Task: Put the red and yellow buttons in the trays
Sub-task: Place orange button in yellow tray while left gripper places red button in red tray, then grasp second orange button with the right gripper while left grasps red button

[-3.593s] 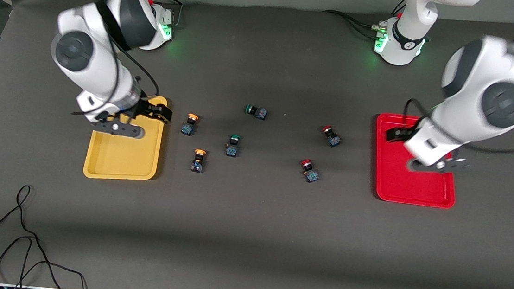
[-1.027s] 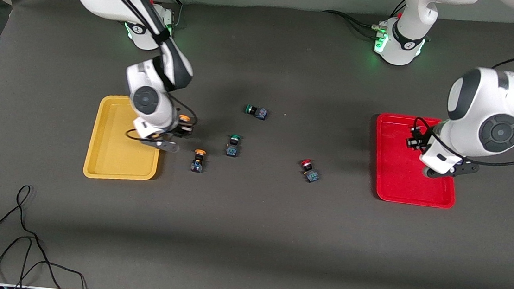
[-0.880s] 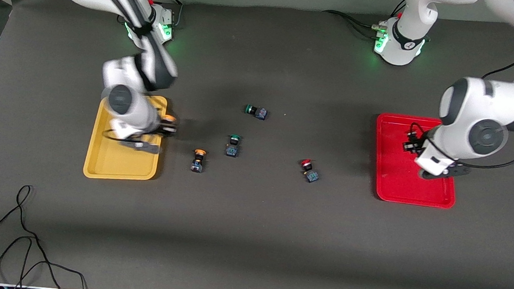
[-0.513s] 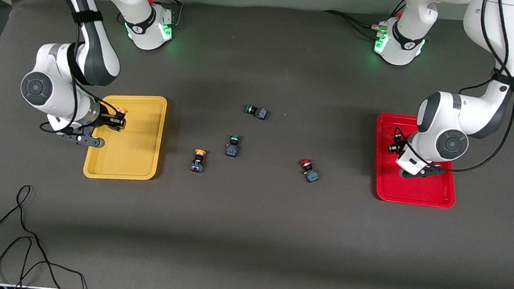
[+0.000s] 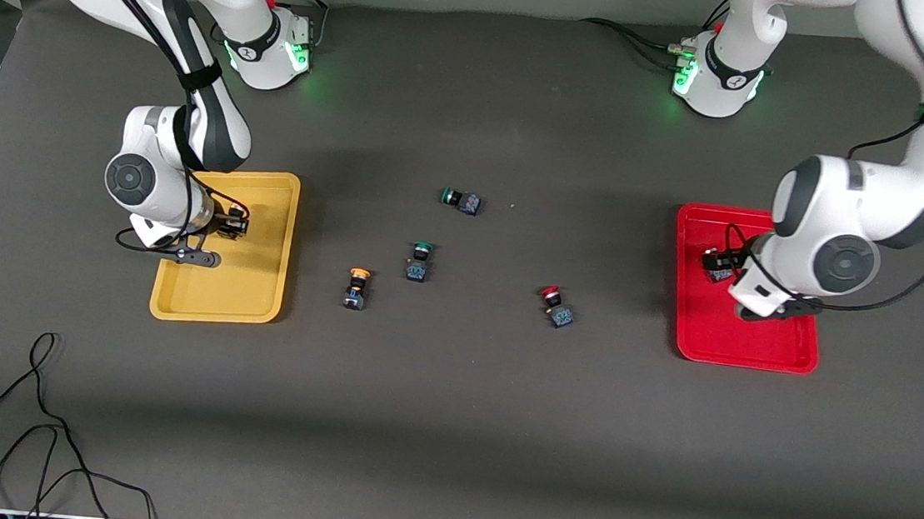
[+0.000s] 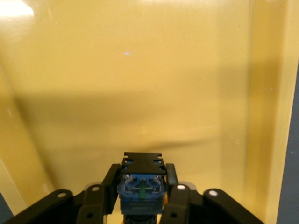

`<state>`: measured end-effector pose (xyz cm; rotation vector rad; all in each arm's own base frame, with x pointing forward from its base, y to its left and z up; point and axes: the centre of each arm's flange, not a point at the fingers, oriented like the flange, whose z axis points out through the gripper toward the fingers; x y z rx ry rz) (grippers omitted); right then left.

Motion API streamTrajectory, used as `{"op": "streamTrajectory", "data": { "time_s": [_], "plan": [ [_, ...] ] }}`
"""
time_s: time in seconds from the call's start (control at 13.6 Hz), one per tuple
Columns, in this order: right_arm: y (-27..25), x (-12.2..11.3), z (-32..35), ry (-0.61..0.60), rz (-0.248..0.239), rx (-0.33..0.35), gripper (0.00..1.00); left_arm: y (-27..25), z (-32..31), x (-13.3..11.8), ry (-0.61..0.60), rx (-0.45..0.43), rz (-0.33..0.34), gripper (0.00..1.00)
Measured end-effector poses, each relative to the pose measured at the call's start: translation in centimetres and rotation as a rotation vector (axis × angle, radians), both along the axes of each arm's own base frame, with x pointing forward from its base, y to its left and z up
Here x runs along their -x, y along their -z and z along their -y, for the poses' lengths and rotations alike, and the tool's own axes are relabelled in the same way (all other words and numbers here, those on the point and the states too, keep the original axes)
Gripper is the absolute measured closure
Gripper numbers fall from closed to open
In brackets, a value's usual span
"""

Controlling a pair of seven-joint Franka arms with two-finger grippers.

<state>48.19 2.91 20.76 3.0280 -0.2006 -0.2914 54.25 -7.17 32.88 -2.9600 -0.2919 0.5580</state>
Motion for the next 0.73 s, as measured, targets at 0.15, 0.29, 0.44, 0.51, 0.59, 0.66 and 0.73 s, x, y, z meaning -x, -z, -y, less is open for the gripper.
{"op": "streamTrajectory", "data": {
  "time_s": [0.15,0.29,0.44,0.51,0.59,0.66,0.73],
  "plan": [
    [-0.7,-0.5,-0.1,0.019,0.018,-0.016,0.26,-5.3,2.8,-2.3,0.004,0.051,0.029,0.00],
    [-2.7,-1.5,-0.4,0.022,0.061,-0.034,0.08,-8.3,6.0,-4.3,0.004,0.090,0.076,0.01],
    [-5.9,-3.2,-1.6,0.010,0.134,-0.061,0.00,-8.6,9.8,-6.2,-0.029,0.084,0.108,0.00],
    [-7.9,-4.3,-3.1,0.003,0.178,-0.087,0.00,-7.5,12.1,-6.9,-0.046,0.074,0.113,0.00],
    [-9.8,-5.5,-5.5,0.002,0.221,-0.123,0.00,-5.7,14.8,-7.3,-0.064,0.066,0.128,0.00],
    [-11.4,-6.6,-8.6,-0.002,0.253,-0.154,0.00,-3.3,17.5,-7.5,-0.086,0.061,0.153,0.00],
    [-12.4,-7.5,-11.9,-0.013,0.271,-0.170,0.00,-0.4,20.2,-7.4,-0.112,0.054,0.171,0.01]
  ]
}}
